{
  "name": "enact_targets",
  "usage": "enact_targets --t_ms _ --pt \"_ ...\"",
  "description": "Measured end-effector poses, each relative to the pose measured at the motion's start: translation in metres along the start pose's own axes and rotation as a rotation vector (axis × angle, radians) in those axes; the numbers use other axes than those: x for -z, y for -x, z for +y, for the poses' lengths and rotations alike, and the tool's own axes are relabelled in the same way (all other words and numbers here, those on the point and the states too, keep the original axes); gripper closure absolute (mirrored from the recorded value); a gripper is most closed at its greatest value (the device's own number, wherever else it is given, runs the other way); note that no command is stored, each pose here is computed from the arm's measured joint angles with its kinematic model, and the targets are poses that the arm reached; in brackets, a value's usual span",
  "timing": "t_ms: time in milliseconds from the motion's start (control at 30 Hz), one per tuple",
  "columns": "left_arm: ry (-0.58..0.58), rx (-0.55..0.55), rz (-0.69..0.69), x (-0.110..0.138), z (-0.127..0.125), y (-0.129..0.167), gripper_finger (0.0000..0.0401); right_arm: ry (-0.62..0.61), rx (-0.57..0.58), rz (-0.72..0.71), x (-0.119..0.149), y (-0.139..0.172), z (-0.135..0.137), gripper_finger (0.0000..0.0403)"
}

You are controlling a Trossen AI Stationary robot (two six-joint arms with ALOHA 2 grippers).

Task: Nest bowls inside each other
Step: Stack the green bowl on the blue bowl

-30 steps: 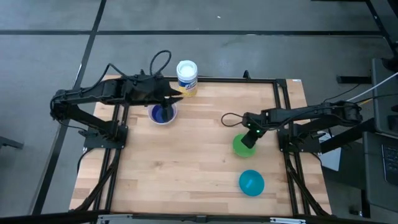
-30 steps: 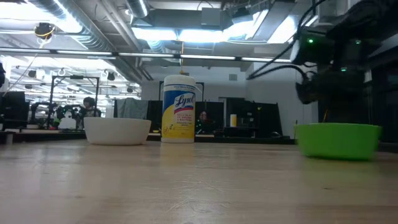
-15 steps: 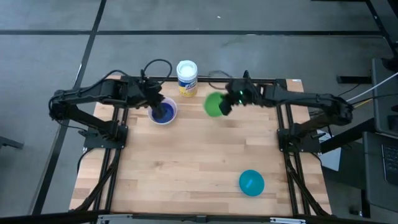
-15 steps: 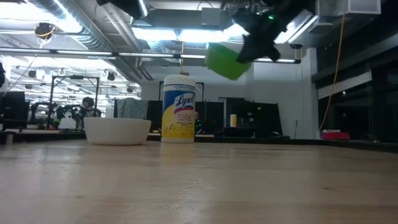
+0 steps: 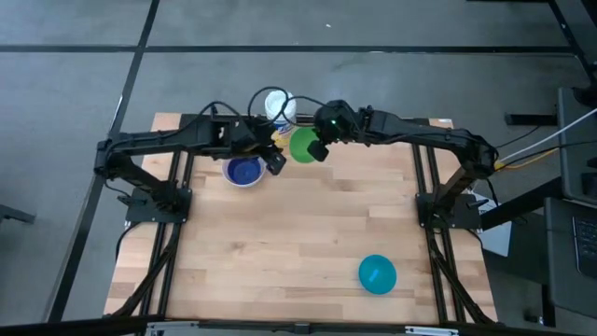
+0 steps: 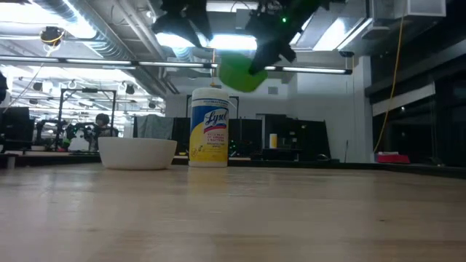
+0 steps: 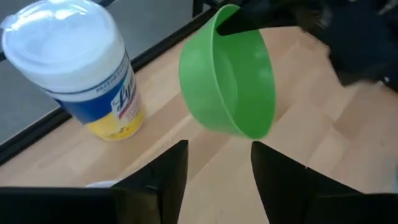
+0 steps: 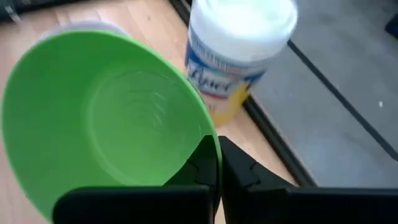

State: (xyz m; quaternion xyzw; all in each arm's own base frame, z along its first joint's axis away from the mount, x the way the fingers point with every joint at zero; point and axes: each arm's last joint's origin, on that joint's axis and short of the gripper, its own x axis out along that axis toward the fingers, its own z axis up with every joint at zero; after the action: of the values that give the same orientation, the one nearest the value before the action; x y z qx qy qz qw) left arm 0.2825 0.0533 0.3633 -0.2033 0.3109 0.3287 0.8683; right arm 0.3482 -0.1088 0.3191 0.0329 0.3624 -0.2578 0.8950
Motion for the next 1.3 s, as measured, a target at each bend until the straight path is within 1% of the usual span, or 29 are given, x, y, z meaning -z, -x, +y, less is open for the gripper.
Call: enact_targets --t_ms 167,267,400,567,667,833,933,1000,1100,1133,1200,1300 --pt "0.060 0.004 -0.072 -0.014 0.005 -0.009 0.0241 0.002 -0.003 -0.063 -0.017 0.011 -0.005 0.0401" --pt "0.096 0.010 -0.123 -0.022 0.009 -0.010 0.0257 0.003 0.001 -0.068 -0.019 0.012 -0.009 0.0401" --pt "0.125 0.018 -0.146 -0.028 0.015 -0.012 0.0275 0.014 -0.015 -0.067 -0.019 0.012 -0.010 0.0401" --pt "0.139 0.037 -0.139 -0.031 0.017 -0.018 0.0286 0.017 -0.023 -0.081 -0.021 0.012 -0.010 0.0401" --pt "0.149 0.077 -0.160 -0.034 0.014 -0.020 0.0287 0.014 -0.043 -0.084 -0.021 0.012 -0.010 0.0401" --pt "0.152 0.057 -0.141 -0.031 0.011 -0.023 0.0287 0.018 -0.048 -0.088 -0.022 0.012 -0.010 0.0401" --pt "0.175 0.024 -0.109 -0.029 0.013 -0.029 0.0295 0.020 -0.052 -0.090 -0.022 0.012 -0.009 0.0401" --pt "0.198 0.007 -0.089 -0.027 0.015 -0.032 0.0313 0.019 -0.064 -0.086 -0.021 0.011 -0.008 0.0401" --pt "0.193 -0.017 -0.079 -0.026 0.015 -0.034 0.0370 0.022 -0.067 -0.080 -0.020 0.011 -0.005 0.0402" --pt "0.187 -0.029 -0.081 -0.026 0.016 -0.035 0.0381 0.025 -0.070 -0.081 -0.020 0.011 -0.004 0.0402" --pt "0.183 -0.042 -0.084 -0.026 0.017 -0.035 0.0390 0.035 -0.084 -0.090 -0.022 0.014 0.000 0.0402" --pt "0.172 -0.075 -0.096 -0.025 0.018 -0.032 0.0395 0.082 -0.157 -0.123 -0.029 0.021 0.005 0.0394"
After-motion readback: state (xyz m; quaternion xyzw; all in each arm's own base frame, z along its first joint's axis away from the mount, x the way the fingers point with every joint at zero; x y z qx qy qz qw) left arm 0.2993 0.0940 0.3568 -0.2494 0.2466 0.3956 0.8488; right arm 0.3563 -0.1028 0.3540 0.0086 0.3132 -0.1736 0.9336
